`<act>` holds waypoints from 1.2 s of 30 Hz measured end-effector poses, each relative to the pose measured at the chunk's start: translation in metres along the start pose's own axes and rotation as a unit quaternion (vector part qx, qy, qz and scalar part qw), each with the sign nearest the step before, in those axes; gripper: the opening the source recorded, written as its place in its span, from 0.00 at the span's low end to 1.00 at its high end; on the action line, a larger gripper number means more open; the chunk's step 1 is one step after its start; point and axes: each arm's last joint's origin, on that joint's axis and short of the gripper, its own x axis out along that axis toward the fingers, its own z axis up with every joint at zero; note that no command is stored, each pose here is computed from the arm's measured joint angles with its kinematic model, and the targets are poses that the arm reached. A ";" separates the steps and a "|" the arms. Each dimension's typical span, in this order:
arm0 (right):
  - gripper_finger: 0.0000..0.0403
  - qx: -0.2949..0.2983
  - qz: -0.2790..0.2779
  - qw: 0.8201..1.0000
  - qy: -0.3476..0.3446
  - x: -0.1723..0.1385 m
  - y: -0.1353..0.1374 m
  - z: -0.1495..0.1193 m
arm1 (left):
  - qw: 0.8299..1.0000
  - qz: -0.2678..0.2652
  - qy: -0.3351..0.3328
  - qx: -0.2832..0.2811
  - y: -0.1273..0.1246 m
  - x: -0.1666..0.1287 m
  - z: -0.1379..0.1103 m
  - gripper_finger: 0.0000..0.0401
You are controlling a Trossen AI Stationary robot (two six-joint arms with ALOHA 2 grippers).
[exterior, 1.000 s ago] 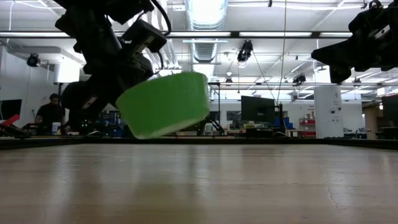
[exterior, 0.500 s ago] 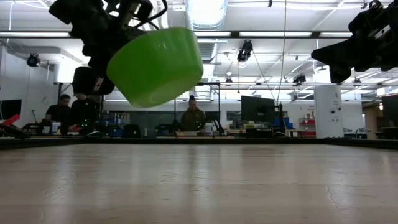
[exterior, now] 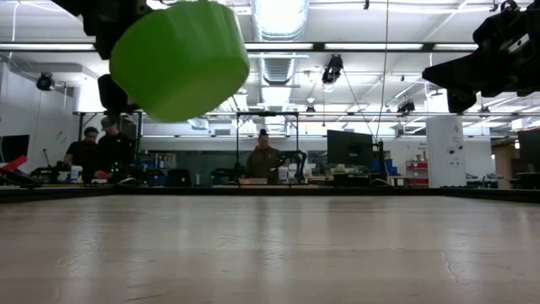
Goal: Nest bowls inside each other
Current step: Stack the green bowl on the other green bowl
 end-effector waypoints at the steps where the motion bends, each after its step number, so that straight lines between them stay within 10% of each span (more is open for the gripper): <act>1: 0.08 -0.001 0.000 1.000 0.000 0.000 0.000 0.000 | 1.000 -0.001 -0.004 0.008 -0.001 -0.002 -0.001 0.01; 36: 0.08 -0.001 0.000 1.000 0.000 0.000 0.000 0.000 | 0.991 -0.018 0.012 0.130 -0.011 -0.068 -0.045 0.01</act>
